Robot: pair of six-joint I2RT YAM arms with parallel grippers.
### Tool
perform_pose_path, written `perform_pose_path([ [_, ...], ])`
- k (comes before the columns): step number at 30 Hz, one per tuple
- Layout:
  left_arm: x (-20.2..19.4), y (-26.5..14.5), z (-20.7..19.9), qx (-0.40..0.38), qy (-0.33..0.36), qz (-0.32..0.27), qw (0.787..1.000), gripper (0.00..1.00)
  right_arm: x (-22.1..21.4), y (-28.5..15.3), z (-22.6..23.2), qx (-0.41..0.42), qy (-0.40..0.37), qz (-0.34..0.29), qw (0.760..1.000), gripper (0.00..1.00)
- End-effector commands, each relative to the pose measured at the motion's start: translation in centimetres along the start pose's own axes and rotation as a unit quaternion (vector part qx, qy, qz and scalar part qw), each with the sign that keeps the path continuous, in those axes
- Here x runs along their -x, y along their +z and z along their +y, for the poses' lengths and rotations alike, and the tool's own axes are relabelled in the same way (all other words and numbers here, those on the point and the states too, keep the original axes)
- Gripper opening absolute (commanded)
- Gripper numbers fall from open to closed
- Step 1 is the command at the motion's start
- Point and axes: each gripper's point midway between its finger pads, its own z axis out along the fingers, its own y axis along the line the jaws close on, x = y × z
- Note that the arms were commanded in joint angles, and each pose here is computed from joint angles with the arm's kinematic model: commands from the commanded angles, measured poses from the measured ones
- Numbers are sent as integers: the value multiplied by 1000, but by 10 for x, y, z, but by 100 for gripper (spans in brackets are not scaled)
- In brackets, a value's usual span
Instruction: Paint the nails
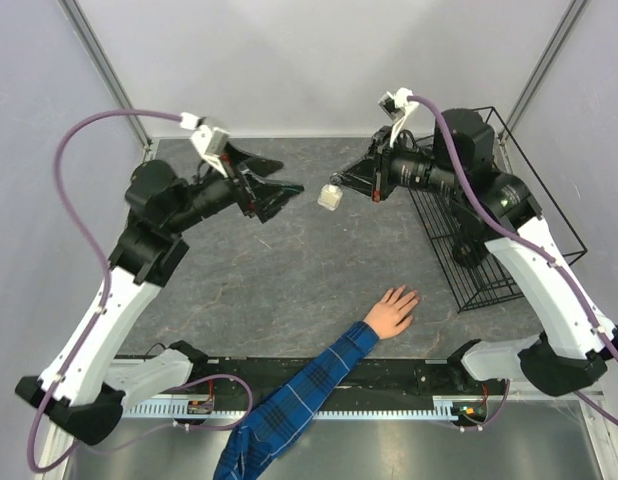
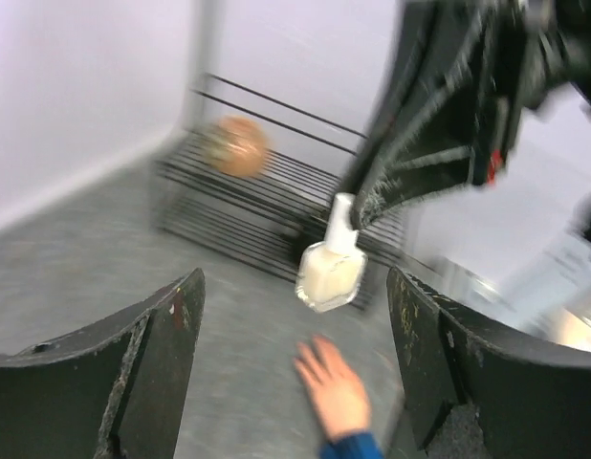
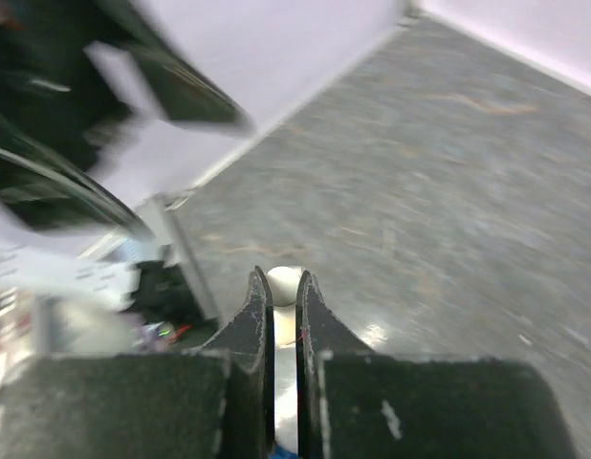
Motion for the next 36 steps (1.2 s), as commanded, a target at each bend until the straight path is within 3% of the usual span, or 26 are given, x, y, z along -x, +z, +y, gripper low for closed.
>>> perform_pose_path([
  [1, 29, -39, 63, 218, 67, -73, 971, 82, 0, -10, -68, -175, -10, -77, 981, 0],
  [2, 32, -45, 67, 237, 70, -80, 966, 82, 1, -9, -78, -195, -8, -102, 975, 0],
  [3, 32, -49, 67, 242, 71, -82, 964, 82, -31, -2, -103, -230, 2, -80, 970, 0],
  [5, 31, -51, 65, 240, 69, -81, 965, 82, -33, -4, -125, -272, -8, -122, 955, 0],
  [7, 31, -53, 61, 237, 63, -85, 966, 82, -72, 1, -156, -317, -8, -103, 943, 0],
  [16, 23, -63, 51, 230, 19, -87, 969, 80, -133, 21, -219, -396, -31, -110, 911, 0],
  [27, 19, -64, 40, 217, -36, -81, 972, 79, -192, 50, -262, -430, -18, -81, 899, 0],
  [36, 24, -74, 34, 229, -49, -78, 969, 78, -227, 77, -279, -422, -4, -54, 905, 0],
])
